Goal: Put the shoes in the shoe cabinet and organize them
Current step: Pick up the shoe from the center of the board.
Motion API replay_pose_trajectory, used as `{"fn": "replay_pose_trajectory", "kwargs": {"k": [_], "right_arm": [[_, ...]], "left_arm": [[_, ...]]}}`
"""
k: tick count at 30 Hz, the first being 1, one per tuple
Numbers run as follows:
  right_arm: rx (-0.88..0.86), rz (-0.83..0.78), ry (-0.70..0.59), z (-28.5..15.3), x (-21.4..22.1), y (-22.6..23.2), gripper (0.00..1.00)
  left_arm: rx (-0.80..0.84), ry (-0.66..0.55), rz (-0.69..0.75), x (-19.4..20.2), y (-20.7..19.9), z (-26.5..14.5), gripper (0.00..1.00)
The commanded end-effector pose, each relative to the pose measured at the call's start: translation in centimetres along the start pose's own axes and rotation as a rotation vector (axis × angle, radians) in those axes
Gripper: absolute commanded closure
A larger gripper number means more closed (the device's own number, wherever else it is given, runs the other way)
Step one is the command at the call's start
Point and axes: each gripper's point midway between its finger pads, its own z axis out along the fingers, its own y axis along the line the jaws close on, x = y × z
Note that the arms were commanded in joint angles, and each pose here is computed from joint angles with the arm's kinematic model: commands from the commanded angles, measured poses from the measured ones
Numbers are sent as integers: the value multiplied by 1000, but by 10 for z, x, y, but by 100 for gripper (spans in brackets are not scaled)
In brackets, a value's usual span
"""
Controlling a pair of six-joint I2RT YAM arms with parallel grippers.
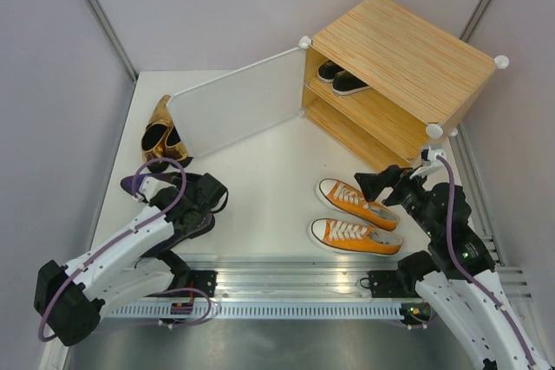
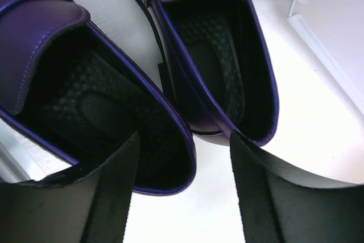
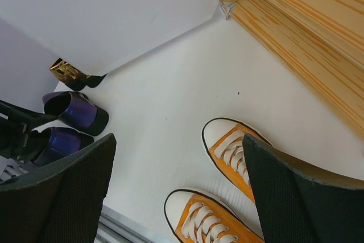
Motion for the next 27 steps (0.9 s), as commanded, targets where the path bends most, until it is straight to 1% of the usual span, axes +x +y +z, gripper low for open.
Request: {"fn": "replay_pose_trajectory", "kwargs": {"k": [1,3,6,10,14,16,17,20,22,23,25,26,27], "right_arm": [[-12,-8,-34,1,-6,3,5],[-10,-8,-35,1,-6,2,5],[-8,-8,-40,0,-7,2,4],[-6,-8,-41,0,-6,1,5],[-6,-10,-46,-1,-7,1,4],[-5,-8,-47,-1,-7,1,4],[-5,-8,-47,-1,-7,1,4],[-7,-10,-51,-2,-8,2,4],[-7,-10,-57,-3,-9,2,4],[-5,-10,-57,-4,-9,1,4],[-7,-12,-61,-4,-10,2,4],[-9,-12,-61,-5,-10,2,4],[-10,-13,-62,-5,-10,3,4]], "left_arm": [[20,29,-39,13,-2,8,34],[-1,40,-27,20,3,13,37],[-28,53,-4,29,11,20,39],[-30,54,14,33,10,23,39],[-16,85,29,38,7,21,43],[-11,99,33,41,8,21,51],[-8,103,36,42,8,21,65],[-10,117,25,44,12,22,81],[1,128,9,45,13,20,83],[4,133,-5,45,13,19,88],[14,135,-19,44,14,19,93],[32,136,-34,41,11,17,98],[38,139,-39,41,11,16,98]]}}
